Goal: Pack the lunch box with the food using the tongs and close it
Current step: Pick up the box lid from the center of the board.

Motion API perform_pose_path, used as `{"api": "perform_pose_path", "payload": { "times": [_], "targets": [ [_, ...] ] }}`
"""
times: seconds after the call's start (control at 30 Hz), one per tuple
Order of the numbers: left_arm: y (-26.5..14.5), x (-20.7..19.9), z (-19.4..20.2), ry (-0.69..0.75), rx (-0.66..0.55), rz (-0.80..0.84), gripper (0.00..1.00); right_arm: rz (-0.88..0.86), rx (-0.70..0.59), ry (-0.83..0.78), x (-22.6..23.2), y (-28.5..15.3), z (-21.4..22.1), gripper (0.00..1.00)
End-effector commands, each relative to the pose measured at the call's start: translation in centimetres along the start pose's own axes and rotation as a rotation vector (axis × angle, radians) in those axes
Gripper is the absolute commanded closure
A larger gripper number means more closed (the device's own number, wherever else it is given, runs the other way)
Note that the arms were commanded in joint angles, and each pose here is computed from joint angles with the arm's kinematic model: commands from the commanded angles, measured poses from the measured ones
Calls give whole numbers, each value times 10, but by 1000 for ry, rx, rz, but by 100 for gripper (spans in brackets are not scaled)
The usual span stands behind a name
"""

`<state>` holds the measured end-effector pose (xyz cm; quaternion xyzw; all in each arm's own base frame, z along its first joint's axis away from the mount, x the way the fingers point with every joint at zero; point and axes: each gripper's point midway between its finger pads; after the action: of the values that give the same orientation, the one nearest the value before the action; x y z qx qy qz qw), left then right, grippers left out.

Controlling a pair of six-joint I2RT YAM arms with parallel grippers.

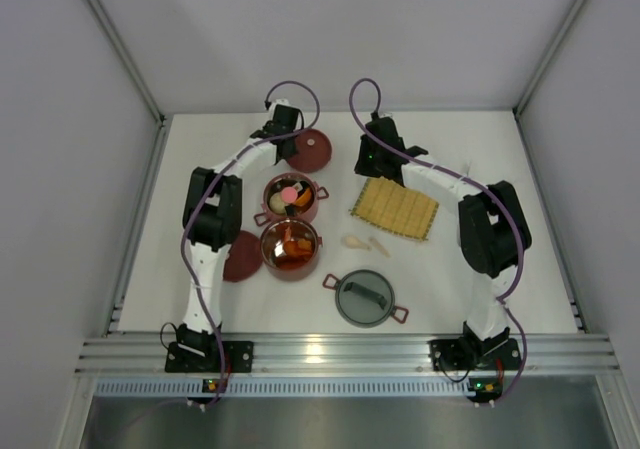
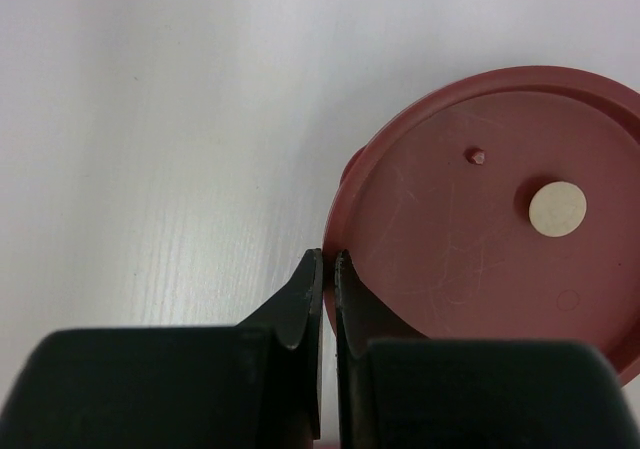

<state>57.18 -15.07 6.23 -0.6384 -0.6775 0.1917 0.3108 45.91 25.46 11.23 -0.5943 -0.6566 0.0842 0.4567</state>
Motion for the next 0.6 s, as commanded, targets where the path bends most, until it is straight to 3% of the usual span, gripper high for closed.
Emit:
{"api": "perform_pose_path", "payload": {
  "times": [0.0, 0.4, 0.57],
  "targets": [
    [-50, 15, -84, -93, -244, 14, 100, -74, -99, -11, 29, -28, -30, 80],
    [-110, 22, -111, -152, -388, 53, 100, -77, -130, -12, 27, -41, -36, 80],
    [-131, 27, -100, -147, -346, 29, 100, -92, -136, -13, 30, -51, -39, 80]
  ]
}}
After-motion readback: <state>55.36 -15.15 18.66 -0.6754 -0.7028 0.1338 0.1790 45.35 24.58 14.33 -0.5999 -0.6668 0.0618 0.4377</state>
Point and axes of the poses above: each gripper's point midway between its finger pads, its own y axis out along the fingers, its own x axis along the line the jaws close on, z = x × y, and after that the axes turned 15 degrees about y, right-handed
